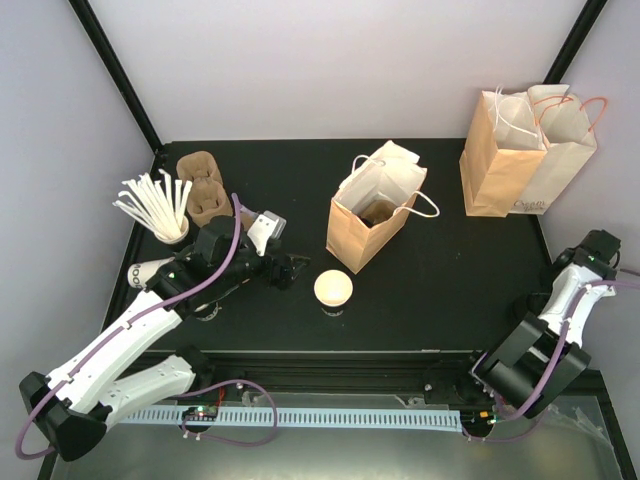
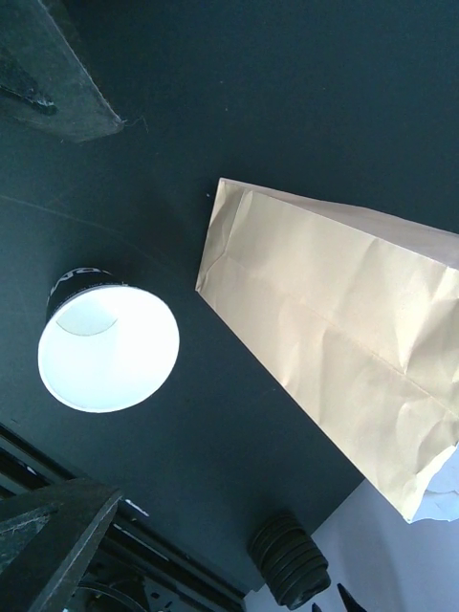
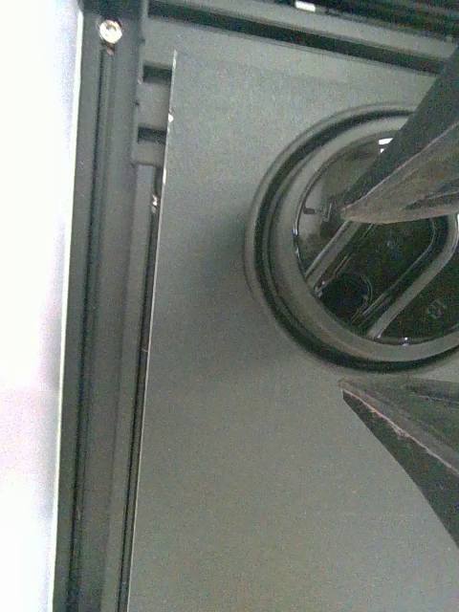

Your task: Pack the takeout coffee

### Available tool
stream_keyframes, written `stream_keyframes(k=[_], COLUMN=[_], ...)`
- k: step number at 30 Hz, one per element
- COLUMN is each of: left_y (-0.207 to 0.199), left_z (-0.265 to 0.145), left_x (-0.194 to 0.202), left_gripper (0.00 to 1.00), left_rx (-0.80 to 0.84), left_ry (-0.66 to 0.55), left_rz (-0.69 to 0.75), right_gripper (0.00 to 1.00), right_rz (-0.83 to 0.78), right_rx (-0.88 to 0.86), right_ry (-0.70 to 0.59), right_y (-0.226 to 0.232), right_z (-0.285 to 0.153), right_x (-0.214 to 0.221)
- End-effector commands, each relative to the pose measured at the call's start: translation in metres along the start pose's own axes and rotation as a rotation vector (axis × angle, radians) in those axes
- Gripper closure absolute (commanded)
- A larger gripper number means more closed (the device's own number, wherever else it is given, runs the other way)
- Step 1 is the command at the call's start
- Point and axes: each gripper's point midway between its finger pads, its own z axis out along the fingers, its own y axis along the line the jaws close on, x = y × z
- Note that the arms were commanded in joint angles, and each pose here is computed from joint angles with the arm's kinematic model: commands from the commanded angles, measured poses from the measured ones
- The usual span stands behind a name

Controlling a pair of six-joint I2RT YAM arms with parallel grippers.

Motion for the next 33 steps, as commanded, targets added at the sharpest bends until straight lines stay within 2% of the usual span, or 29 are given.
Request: stream_keyframes(k=[1,8,10,14,19,24,26,33], left_y=[-0.007,-0.007,-0.007,-0.006,-0.006,-0.006,-0.006,-0.006], left_z=[-0.007,-0.005,-0.005,-0.005,-0.004,-0.005,-0.005,-0.006], left_x=[-0.012,-0.011,-0.01,-0.01,-0.009,-0.006,-0.006,-0.008], left_gripper=[0.01,0.01,0.01,0.01,0.01,0.01,0.01,0.01], left_rx=[0.03,0.03,0.029,0.026,0.028,0.025,0.026,0.024], left_ry=[-0.03,-0.024,-0.022,-0.021,-0.017,-0.012,-0.013,-0.017], left_rz=[0.001,-0.003,-0.005,-0.002,-0.003,-0.006,-0.005,0.0], right_gripper=[0.54,0.6,0.67,0.69,0.88,0.91,0.98,0.99], right_rz=[0.011,0.036,0.043,0.05,0.049,0.046,0.053,0.052], right_rx=[-0.067,-0.049,-0.029,-0.025,-0.02,-0.011,-0.01,-0.051], right_ry=[0.034,0.06,0.059,0.063,0.077,0.089,0.09,0.083], right_y=[0.014,0.019,0.017,0.016,0.014,0.011,0.009,0.012], right_z=[0.006,0.014,0.014,0.016,0.019,0.02,0.019,0.008], right_x=[0.001,-0.002,-0.004,-0.003,0.002,0.006,0.008,0.01])
